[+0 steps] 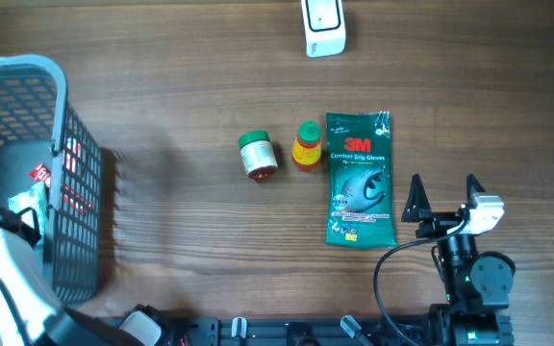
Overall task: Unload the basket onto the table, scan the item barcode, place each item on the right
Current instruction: 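Grasp the mint-green wipes pack in the basket with the left gripper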
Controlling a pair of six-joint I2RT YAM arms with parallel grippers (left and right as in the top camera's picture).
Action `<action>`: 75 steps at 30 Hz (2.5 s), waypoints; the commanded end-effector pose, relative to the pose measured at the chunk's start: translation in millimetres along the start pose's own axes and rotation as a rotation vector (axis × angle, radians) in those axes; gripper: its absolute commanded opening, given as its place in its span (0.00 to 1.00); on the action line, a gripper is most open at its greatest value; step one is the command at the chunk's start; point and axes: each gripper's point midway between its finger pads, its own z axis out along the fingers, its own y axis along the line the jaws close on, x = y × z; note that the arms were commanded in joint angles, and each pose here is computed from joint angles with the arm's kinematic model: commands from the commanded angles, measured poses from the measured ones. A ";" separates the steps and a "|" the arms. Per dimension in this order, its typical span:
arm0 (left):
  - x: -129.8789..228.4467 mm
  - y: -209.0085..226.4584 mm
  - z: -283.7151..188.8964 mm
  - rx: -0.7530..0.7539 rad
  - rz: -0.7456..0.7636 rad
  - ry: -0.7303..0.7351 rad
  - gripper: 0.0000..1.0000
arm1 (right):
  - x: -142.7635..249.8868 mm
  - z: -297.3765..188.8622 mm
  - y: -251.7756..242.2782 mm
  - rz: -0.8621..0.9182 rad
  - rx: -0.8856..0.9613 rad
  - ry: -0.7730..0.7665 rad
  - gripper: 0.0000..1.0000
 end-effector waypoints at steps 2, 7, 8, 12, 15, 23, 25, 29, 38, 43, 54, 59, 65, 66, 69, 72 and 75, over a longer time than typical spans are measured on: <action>-8.3 -14.9 -15.1 0.071 0.119 -0.028 0.13 | 1.7 0.3 2.2 -0.013 -0.012 0.005 1.00; 0.0 -6.1 -1.5 0.020 0.534 0.002 1.00 | 1.7 0.3 2.3 -0.013 -0.012 0.005 1.00; 2.6 -4.1 2.0 0.011 0.574 0.015 1.00 | 1.7 0.3 2.2 -0.013 -0.012 0.005 1.00; -7.4 -6.4 6.4 -0.005 0.625 -0.049 0.96 | 1.7 0.3 2.2 -0.013 -0.012 0.005 1.00; -2.9 -27.6 5.8 0.073 1.036 -0.073 0.98 | 1.7 0.3 2.7 -0.013 -0.014 0.005 1.00; 36.9 -14.5 18.8 0.199 1.942 0.098 0.99 | 1.9 0.1 6.4 -0.013 -0.029 0.005 1.00; 43.6 -6.6 28.3 0.203 1.987 0.152 1.00 | 1.9 0.1 6.4 -0.013 -0.029 0.005 1.00; 59.0 11.8 51.5 0.206 2.002 0.279 1.00 | 1.9 0.1 6.3 -0.013 -0.029 0.005 1.00; 63.0 28.6 74.7 0.155 2.005 0.348 1.00 | 1.9 0.1 6.4 -0.013 -0.029 0.005 1.00; 52.2 24.4 79.9 0.143 1.981 0.319 1.00 | 1.9 0.1 6.4 -0.013 -0.029 0.005 1.00; 37.3 8.2 83.5 0.151 1.862 0.247 0.53 | 1.9 0.1 6.4 -0.013 -0.029 0.005 0.99; 34.4 -17.1 70.0 0.213 1.857 0.160 0.47 | 1.9 0.1 6.4 -0.013 -0.029 0.005 1.00; 28.9 -48.4 42.8 0.294 1.847 0.045 0.38 | 1.9 0.1 6.4 -0.013 -0.029 0.005 1.00; 28.6 -48.8 41.1 0.295 1.846 0.043 0.36 | 1.9 0.1 6.4 -0.013 -0.029 0.005 1.00; 28.7 -42.9 42.0 0.278 1.825 0.066 0.59 | 1.8 0.1 6.4 -0.013 -0.029 0.005 1.00; 26.0 -30.9 49.8 0.227 1.822 0.097 1.00 | 1.9 0.1 6.4 -0.013 -0.029 0.005 1.00; 25.8 -10.4 65.6 0.161 1.815 0.167 1.00 | 1.9 0.1 6.4 -0.013 -0.029 0.005 1.00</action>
